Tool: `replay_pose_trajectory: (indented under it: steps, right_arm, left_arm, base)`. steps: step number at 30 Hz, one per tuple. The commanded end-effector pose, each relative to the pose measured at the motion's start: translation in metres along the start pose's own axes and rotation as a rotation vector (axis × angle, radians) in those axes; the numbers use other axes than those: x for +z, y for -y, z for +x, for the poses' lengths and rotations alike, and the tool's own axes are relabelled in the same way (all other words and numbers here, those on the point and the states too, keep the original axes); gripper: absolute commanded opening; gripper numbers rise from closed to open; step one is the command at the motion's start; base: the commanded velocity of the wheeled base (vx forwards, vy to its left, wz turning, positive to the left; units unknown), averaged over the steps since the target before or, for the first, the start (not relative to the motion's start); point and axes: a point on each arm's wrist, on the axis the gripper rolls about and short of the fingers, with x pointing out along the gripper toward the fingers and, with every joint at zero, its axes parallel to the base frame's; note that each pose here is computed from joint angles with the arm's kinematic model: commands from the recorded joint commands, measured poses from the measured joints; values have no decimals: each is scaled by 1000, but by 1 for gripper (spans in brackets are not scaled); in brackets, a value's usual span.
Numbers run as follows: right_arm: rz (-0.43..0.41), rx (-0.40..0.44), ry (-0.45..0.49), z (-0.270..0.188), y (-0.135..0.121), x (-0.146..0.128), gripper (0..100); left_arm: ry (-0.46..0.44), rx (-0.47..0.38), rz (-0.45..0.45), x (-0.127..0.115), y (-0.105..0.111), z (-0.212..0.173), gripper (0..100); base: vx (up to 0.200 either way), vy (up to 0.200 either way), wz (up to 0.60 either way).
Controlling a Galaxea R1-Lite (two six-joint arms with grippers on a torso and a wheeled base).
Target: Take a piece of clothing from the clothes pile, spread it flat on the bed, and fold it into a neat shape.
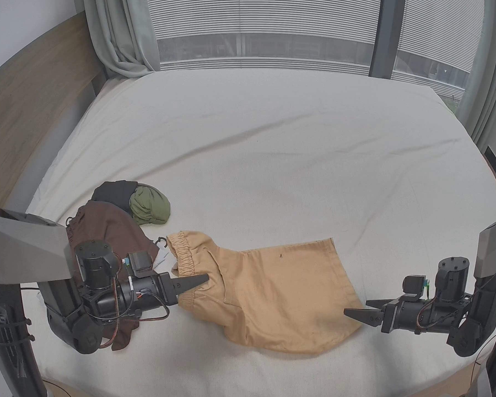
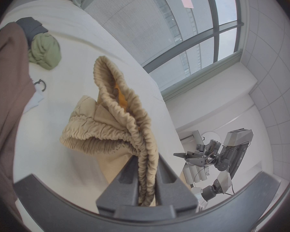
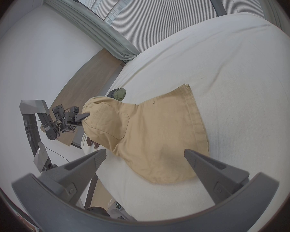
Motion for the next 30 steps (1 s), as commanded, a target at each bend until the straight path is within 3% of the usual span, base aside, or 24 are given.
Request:
replay_pose_trajectory:
  steps: [1,20,27,30]
  right_arm:
    - [-3,1,6,0,0,1,100]
    - [-8,1,22,-2,0,4,100]
    - [-8,1,29,-3,0,5,100]
    - [-14,1,47,-3,0,9,100]
  left_arm:
    - [-3,-46,19,1,12,11,0]
    - [-44,-128,59,-11,28,51,0]
    - [-46,-122,62,-17,30,60,0]
    - [-56,-186,23,-22,43,88,0]
  base:
    - [0,0,0]
    - [0,0,0]
    - [0,0,0]
    - [0,0,0]
